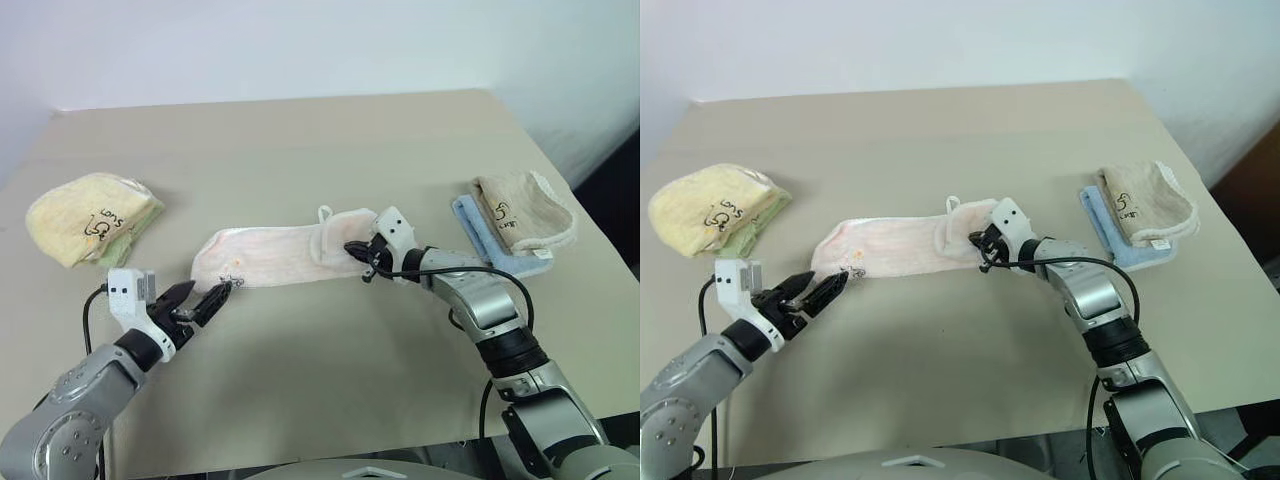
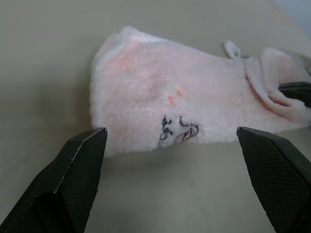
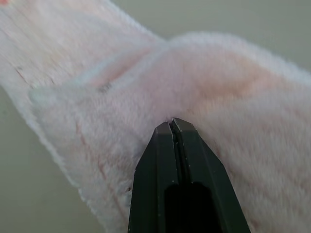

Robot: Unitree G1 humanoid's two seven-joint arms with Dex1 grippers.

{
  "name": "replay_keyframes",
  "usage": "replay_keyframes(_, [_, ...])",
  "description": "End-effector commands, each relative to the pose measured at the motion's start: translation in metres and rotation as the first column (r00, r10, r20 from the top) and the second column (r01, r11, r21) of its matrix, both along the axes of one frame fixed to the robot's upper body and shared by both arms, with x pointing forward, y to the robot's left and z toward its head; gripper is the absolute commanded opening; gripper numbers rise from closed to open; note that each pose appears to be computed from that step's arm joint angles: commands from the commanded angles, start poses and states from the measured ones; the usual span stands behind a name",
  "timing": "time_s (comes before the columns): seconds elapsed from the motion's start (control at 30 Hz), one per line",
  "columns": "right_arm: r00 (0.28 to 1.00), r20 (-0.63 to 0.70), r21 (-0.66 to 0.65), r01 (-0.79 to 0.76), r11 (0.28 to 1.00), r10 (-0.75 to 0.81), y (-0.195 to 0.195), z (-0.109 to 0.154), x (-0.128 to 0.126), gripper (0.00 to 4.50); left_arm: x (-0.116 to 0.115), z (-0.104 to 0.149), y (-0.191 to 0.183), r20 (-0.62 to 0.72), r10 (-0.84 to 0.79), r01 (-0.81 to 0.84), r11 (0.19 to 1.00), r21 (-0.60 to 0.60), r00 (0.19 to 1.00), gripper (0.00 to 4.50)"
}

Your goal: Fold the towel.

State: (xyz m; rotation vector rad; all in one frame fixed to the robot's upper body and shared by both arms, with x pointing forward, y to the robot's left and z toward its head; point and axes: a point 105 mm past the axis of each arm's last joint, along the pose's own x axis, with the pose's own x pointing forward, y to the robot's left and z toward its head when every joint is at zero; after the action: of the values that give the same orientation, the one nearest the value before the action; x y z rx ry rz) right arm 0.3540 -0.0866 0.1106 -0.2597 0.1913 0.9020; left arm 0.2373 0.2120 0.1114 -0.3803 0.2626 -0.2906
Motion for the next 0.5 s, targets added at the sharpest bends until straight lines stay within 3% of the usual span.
replay_keyframes(0.03, [0.984,0.173,0.084,-0.066,0.994,0.051,0.003,0.057,0.000,0.01,0.000,0.004,-0.001,-0.029,0.079,-0.083,0.987,-0.139,0.996,4.49])
replay_keyframes(0.37, [0.963,0.257,0.129,-0.121,0.984,0.085,0.004,0.089,-0.008,0.01,0.024,-0.011,-0.014,-0.230,0.134,-0.214,0.904,-0.370,0.964,4.49])
replay_keyframes(0.5, [0.964,0.258,0.132,-0.108,0.985,0.071,0.003,0.088,-0.009,0.01,0.038,-0.016,-0.019,-0.292,0.136,-0.246,0.892,-0.381,0.947,4.49])
